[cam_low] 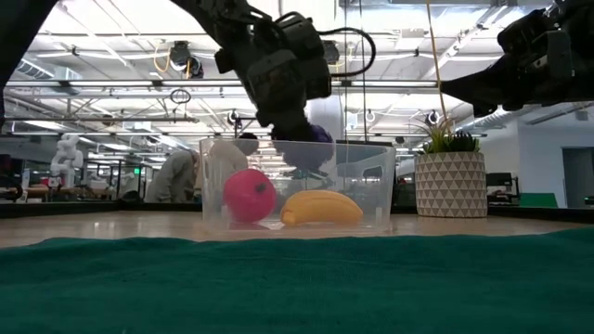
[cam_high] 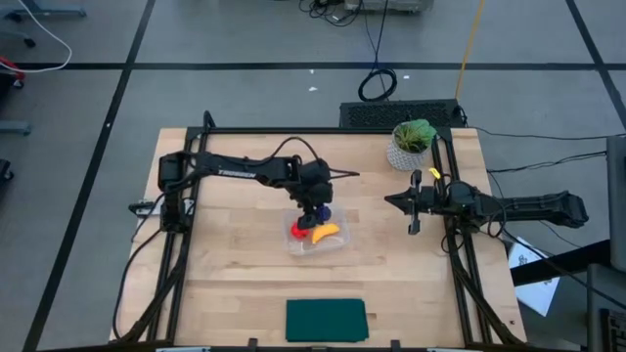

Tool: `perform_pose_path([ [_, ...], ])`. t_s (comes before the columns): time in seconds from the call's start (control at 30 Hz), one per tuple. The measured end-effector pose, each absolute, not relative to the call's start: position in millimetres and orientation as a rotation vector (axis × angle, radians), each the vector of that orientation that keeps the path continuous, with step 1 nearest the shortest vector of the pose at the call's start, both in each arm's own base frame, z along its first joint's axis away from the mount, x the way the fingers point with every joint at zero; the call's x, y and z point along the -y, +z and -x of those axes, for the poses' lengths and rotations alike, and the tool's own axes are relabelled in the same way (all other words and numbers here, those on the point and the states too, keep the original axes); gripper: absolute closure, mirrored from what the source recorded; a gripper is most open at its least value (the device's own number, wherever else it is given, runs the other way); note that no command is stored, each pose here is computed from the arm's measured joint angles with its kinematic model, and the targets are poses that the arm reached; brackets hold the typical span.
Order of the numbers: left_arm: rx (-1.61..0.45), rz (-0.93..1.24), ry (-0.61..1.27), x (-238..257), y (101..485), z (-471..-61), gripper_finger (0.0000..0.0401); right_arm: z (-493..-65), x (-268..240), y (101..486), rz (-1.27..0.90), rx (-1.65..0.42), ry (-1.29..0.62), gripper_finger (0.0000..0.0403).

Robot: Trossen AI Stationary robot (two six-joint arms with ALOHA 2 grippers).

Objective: Pick and placing Produce into tupperware
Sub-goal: Put the purple grapes into the transparent bin

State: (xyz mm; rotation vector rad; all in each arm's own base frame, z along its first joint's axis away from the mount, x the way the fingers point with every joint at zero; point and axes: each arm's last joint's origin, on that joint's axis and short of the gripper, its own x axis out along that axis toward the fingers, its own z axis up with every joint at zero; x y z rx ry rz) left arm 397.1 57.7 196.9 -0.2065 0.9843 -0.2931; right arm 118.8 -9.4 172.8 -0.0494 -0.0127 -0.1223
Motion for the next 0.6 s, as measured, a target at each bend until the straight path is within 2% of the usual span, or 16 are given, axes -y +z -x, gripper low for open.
perform_pose_path([
  [0.6, -1.052, 0.196, -0.301, -54, 171, -403, 0.0172, -120, 10, 172, 0.06, 0.003, -0.122, 0.0403],
])
